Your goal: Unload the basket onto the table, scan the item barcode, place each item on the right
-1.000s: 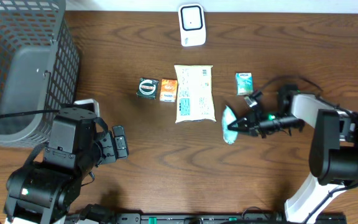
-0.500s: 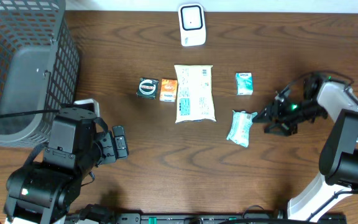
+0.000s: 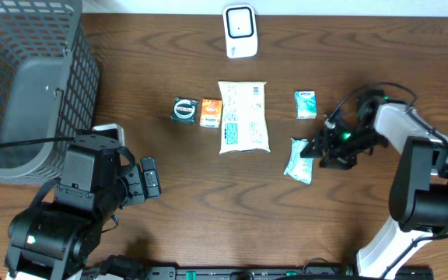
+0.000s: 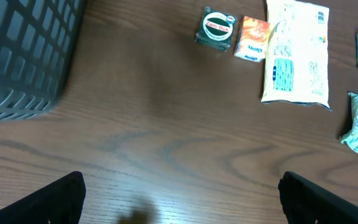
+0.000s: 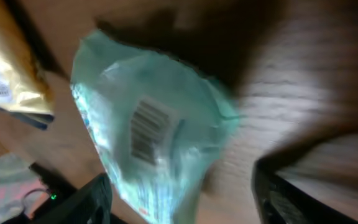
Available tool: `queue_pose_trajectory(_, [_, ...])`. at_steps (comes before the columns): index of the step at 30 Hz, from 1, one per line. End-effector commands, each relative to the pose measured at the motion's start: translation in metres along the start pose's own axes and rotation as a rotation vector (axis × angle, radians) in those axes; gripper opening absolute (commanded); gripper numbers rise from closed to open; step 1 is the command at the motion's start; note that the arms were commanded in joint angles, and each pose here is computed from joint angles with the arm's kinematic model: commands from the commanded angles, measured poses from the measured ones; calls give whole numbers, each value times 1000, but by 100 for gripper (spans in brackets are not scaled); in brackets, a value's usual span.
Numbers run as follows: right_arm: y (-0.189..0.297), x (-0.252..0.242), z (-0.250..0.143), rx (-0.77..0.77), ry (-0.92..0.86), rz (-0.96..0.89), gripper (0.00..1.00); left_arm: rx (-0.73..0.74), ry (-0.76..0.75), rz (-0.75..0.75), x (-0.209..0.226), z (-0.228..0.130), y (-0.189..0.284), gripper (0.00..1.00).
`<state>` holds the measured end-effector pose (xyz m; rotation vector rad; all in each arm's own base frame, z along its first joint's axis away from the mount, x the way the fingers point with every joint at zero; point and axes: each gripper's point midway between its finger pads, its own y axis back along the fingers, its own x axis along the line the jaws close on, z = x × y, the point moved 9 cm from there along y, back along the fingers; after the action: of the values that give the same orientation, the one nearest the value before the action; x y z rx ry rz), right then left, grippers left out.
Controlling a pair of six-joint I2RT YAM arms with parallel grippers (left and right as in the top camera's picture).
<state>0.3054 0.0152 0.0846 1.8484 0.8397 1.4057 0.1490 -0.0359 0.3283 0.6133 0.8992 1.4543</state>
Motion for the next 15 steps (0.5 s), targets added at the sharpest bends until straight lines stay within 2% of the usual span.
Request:
queue_pose_trajectory(1, [-17,-2,-11,21,-28,-22,61,-3,-1,2,1,0,0,98])
queue_pose_trajectory(2, [-23,-1,-13,23,-22,-18,58,-3,-1,2,1,0,0,98])
queue_pose_trajectory(4, [-31,0,-17,35,-6,-15,44,-3,-1,2,1,0,0,98])
queue_pose_trajectory(6, [-37,2,-20,44,1,-19,20,-3,-1,2,1,0,0,98])
queue_pose_trajectory(8, [-38,4,-20,48,7,-21,1,-3,-1,2,1,0,0,98])
queue_pose_trajectory(13, [-22,16,-11,45,17,-20,1,-3,-1,2,1,0,0,98])
queue_pose_trajectory(15, [-10,27,-6,52,83,-3,1,-3,-1,2,1,0,0,98])
